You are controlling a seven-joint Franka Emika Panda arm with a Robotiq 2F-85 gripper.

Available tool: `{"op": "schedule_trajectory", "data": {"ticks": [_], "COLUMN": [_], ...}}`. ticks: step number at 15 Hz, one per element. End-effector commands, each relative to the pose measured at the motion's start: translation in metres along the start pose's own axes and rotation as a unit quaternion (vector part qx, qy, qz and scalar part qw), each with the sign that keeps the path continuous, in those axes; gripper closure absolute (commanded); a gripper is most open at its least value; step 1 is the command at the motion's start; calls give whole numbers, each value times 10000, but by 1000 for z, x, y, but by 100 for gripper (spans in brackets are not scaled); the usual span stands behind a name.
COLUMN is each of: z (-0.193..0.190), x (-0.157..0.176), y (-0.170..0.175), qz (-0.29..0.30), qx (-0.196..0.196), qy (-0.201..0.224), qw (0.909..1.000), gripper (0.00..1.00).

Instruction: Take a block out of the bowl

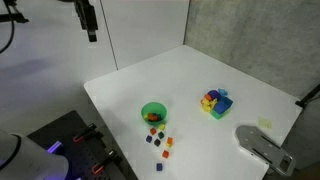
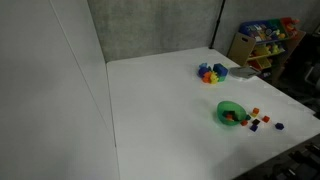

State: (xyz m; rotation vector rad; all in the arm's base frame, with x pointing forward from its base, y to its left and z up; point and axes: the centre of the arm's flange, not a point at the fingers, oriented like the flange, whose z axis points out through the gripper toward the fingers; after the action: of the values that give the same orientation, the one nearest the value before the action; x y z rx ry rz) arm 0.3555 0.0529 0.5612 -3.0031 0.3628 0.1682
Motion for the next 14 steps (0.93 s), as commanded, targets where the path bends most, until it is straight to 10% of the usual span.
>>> {"op": "schedule_trajectory", "data": {"ticks": [1, 14], "z": [0, 11], "x": [0, 40], "y": [0, -10], "qz": [-1, -391], "qx": [1, -590], "qy": [4, 632], "qw": [10000, 9955], "gripper": [0, 0]}}
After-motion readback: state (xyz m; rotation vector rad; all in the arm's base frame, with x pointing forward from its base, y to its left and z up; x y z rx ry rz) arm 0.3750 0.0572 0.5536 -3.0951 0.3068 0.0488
